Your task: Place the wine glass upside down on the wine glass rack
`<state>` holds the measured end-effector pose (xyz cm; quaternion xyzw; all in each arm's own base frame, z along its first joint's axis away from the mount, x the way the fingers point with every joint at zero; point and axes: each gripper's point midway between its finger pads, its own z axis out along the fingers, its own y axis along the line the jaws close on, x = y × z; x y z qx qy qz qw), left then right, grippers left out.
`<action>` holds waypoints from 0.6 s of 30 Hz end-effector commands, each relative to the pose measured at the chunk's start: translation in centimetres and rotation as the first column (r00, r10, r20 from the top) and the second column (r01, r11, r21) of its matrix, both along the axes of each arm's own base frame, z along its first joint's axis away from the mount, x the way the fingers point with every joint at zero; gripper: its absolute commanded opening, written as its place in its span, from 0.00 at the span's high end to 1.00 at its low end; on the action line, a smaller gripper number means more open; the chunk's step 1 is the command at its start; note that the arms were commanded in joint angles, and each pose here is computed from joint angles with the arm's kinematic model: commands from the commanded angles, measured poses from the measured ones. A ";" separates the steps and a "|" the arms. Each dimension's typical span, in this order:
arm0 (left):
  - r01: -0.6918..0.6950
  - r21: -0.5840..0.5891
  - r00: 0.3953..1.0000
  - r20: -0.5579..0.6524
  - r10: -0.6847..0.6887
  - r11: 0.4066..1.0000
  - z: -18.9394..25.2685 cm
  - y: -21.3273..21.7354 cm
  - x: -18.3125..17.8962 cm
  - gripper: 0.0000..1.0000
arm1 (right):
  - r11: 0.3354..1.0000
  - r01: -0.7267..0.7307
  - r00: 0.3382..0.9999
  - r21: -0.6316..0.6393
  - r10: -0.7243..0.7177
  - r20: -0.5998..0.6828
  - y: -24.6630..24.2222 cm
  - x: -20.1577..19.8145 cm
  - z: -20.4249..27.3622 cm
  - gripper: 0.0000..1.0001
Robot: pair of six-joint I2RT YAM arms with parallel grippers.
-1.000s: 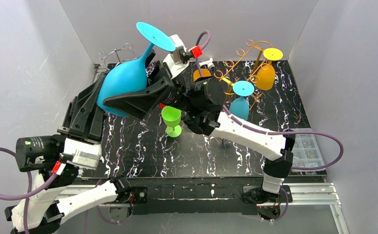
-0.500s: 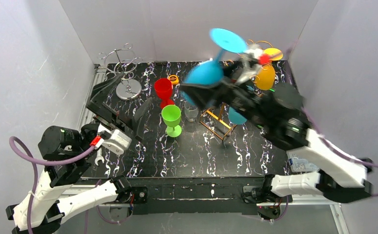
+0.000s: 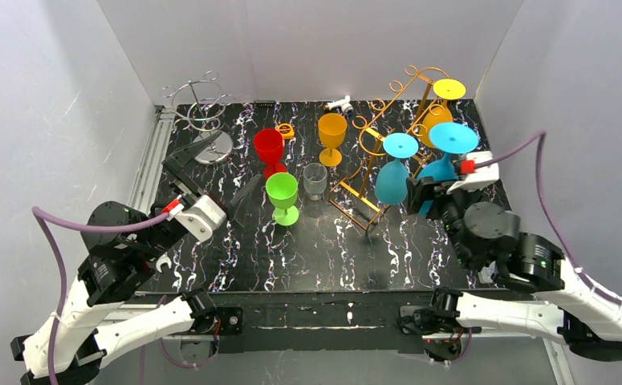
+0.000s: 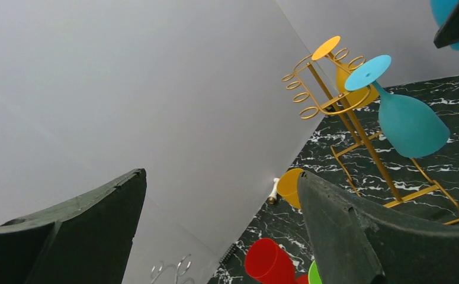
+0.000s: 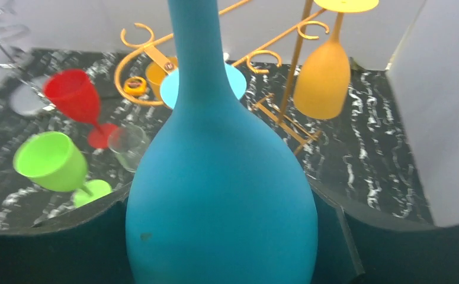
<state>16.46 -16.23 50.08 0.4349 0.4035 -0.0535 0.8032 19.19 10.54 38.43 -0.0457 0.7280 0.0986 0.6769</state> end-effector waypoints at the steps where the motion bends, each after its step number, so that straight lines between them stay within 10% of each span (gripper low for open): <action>1: 0.026 -0.039 0.998 -0.061 -0.029 0.999 -0.8 -0.9 0.2 0.02 | 0.982 0.166 0.986 -0.087 -0.164 0.023 -1.7 0.3 -0.4 0.41; 18: 0.035 -0.005 0.998 -0.055 -0.035 0.999 -1.5 -2.5 1.1 0.02 | 0.942 0.303 0.951 -0.143 -0.290 0.108 -1.8 2.4 4.9 0.45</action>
